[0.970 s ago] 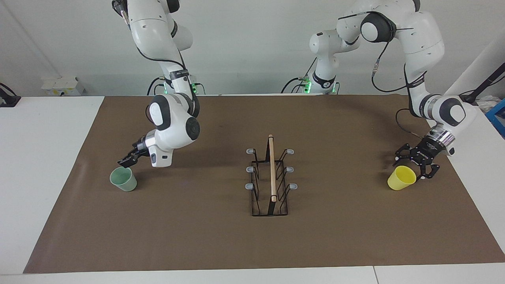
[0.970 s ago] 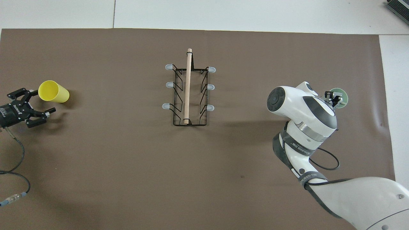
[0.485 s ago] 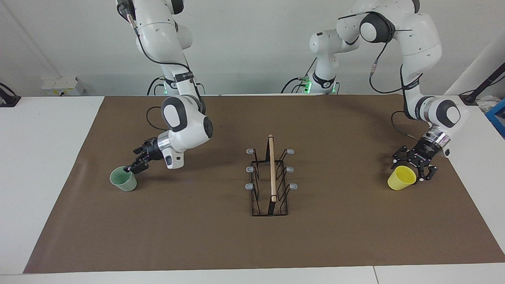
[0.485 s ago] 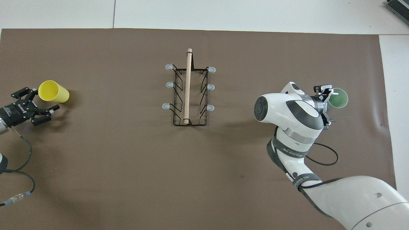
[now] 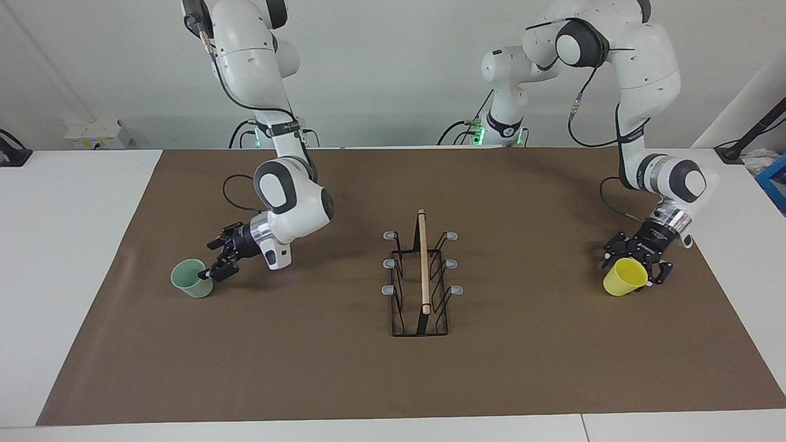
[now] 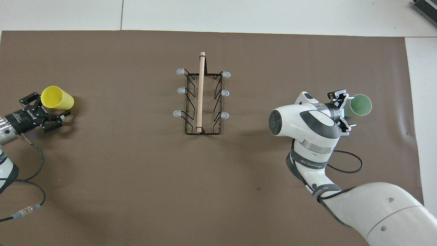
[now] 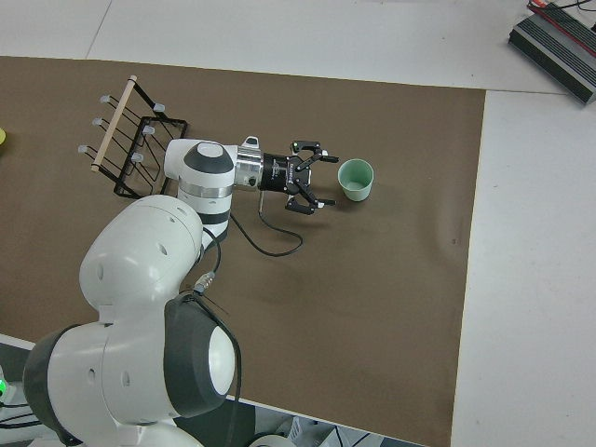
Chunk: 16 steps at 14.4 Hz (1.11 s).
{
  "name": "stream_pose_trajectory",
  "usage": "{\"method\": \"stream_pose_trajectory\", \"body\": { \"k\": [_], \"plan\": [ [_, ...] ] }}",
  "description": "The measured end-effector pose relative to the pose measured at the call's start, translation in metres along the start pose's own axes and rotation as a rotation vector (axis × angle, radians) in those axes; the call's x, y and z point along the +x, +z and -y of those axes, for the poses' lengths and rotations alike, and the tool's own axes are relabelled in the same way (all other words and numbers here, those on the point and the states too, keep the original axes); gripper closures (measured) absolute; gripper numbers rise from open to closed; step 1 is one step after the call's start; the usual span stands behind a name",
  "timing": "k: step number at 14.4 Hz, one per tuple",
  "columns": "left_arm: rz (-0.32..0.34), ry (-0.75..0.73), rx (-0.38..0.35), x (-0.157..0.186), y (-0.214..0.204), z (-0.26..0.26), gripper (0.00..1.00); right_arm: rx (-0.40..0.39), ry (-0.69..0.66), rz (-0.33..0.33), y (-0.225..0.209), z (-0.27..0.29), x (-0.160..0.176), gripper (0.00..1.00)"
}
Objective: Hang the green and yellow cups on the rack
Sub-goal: 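Grasp the green cup with the right gripper while the left grasps yellow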
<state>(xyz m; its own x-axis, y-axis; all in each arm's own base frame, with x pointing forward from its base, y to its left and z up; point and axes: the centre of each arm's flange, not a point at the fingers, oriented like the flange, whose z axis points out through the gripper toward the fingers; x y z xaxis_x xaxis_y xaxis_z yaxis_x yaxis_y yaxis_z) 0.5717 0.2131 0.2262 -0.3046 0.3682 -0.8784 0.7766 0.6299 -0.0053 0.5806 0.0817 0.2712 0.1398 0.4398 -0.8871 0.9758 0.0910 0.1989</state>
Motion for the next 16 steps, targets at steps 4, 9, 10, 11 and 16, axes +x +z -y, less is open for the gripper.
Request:
{"method": "stream_pose_trajectory", "body": {
  "k": [4, 9, 10, 11, 16],
  "plan": [
    [-0.001, 0.032, 0.002, -0.002, 0.003, 0.001, 0.0, -0.003, -0.008, -0.005, 0.0, 0.002, 0.004, 0.0],
    [0.002, 0.142, 0.015, -0.008, 0.01, 0.002, 0.0, -0.014, -0.009, -0.028, 0.001, 0.005, 0.017, 0.0],
    [0.002, 0.152, 0.017, -0.01, 0.011, 0.002, 0.0, -0.016, -0.013, -0.026, 0.001, 0.005, 0.02, 0.0],
    [0.002, 0.157, 0.018, -0.011, 0.011, 0.001, 0.0, -0.028, -0.023, -0.017, 0.002, 0.006, 0.022, 0.0],
    [-0.012, 0.189, 0.024, -0.017, 0.007, -0.005, 0.14, -0.069, -0.053, 0.014, 0.008, 0.013, 0.046, 0.0]
  ]
}}
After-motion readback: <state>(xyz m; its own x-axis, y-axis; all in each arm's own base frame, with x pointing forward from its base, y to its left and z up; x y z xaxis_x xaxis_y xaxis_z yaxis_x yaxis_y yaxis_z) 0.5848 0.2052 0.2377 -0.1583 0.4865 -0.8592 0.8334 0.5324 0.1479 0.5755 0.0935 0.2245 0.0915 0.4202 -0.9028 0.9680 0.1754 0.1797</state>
